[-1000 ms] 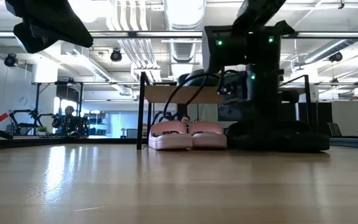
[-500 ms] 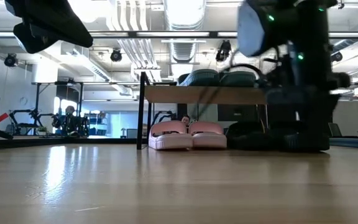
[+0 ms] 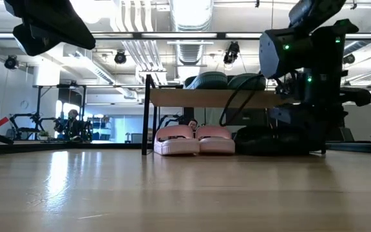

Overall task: Pick and place slides into the shelf
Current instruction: Adjust the slides under the shelf

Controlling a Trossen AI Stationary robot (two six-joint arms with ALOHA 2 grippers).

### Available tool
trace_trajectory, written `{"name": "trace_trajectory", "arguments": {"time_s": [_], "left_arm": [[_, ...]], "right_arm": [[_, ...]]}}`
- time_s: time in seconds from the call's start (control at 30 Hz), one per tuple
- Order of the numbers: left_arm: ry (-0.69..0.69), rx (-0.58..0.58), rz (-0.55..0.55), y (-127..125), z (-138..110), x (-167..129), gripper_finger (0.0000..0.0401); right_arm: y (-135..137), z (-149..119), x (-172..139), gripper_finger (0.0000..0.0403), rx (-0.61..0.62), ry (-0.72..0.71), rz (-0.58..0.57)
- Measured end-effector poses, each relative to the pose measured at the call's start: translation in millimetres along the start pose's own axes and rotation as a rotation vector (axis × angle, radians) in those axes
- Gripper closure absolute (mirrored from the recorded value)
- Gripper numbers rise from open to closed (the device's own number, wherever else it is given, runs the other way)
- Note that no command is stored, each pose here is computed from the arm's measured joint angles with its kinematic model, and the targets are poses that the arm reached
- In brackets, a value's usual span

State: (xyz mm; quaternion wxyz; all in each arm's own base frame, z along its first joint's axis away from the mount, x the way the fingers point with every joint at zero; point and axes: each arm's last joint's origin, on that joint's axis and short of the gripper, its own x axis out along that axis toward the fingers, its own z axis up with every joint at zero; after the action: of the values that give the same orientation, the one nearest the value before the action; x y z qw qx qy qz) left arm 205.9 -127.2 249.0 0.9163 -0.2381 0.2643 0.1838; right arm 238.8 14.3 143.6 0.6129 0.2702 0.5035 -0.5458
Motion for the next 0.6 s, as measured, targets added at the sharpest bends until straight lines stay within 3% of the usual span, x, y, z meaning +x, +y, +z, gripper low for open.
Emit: {"name": "trace_trajectory", "arguments": {"time_s": [0.27,0.47,0.5,0.6], "left_arm": [[0.021,-0.049,-0.008,-0.1,-0.7,0.0,0.0386],[0.027,-0.042,-0.005,1.1,-2.1,0.6,0.0386],[0.027,-0.041,-0.003,1.5,-2.6,0.9,0.0386],[0.032,-0.042,-0.002,2.6,-4.1,1.7,0.0386]], "right_arm": [[-4.3,-5.6,-12.0,0.0376,0.031,0.051,0.052],[40.1,-12.5,-29.0,0.0376,-0.037,0.071,0.519],[44.2,-12.1,-27.4,0.0376,-0.021,0.048,0.530],[46.8,-8.3,-12.8,0.0376,0.067,-0.018,0.411]]}}
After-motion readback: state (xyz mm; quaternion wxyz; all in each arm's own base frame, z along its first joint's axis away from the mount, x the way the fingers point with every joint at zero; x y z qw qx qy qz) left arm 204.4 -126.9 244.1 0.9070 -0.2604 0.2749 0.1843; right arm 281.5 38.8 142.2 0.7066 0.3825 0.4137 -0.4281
